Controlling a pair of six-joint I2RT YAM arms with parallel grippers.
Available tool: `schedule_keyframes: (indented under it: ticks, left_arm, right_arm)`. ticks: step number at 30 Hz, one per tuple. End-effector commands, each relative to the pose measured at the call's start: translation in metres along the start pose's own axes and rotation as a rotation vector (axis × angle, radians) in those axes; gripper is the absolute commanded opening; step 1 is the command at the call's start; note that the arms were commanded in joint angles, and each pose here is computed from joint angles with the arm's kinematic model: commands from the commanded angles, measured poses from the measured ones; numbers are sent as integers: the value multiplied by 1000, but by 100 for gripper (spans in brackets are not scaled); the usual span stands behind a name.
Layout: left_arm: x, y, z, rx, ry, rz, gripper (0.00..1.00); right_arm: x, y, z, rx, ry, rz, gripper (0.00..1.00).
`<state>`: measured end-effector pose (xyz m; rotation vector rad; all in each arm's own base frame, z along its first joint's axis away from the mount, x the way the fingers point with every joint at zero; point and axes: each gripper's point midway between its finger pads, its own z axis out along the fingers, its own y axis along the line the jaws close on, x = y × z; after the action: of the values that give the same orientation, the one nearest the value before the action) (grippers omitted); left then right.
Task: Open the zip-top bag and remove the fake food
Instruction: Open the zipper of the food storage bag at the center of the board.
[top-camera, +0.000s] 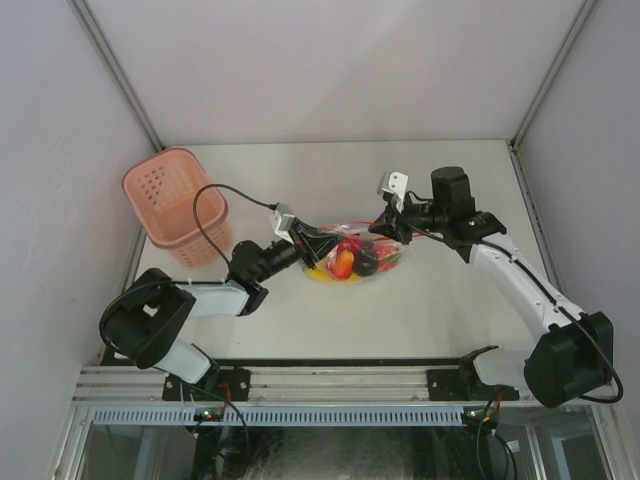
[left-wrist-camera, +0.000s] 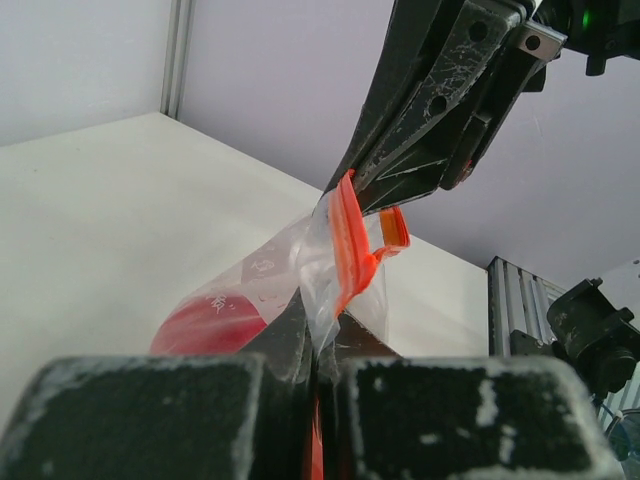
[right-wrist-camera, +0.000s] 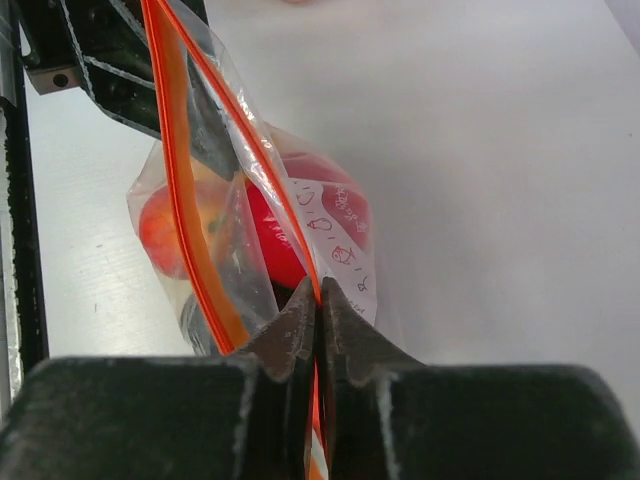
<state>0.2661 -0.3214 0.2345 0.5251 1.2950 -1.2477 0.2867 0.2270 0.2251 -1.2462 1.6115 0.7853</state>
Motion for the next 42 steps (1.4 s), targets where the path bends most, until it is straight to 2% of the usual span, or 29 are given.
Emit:
schedule_keyframes:
  ticks: [1,4,8,12,15,17,22,25,30,36,38,42]
  left_arm:
    - [-39,-13,19,58,-109,43,0]
    - [-44,-4,33,37,-97,38,6]
    - [-52,8,64,20,-64,17,27]
    - [-61,21,91,-7,-40,7,46]
    - [-70,33,95,-69,-53,9,63]
    - [-72,43,88,-121,-58,4,69]
    - [-60,62,56,-214,-49,-73,72]
    - [-43,62,34,-246,-39,-132,72]
    - [-1,53,11,-303,9,-345,71]
    - [40,39,0,-403,35,-548,68]
    - [47,39,1,-449,36,-575,68]
    - [59,63,1,-628,85,-521,74]
  right_arm:
    - [-25,-6,-7,25,-26,-49,0]
    - [-35,-19,-14,104,-36,-20,0]
    - [-46,-48,-35,252,-69,36,0]
    - [-55,-84,-78,473,-133,86,0]
    - [-62,-94,-109,568,-180,111,0]
    - [-60,-95,-115,570,-188,122,0]
    - [-44,-74,-86,395,-201,161,0]
    - [-20,-71,-58,317,-152,212,0]
    - [27,-79,-23,246,-65,382,0]
    - [26,-72,-9,210,-80,445,0]
    - [24,-69,-5,194,-85,459,0]
    - [23,-68,-5,188,-85,452,0]
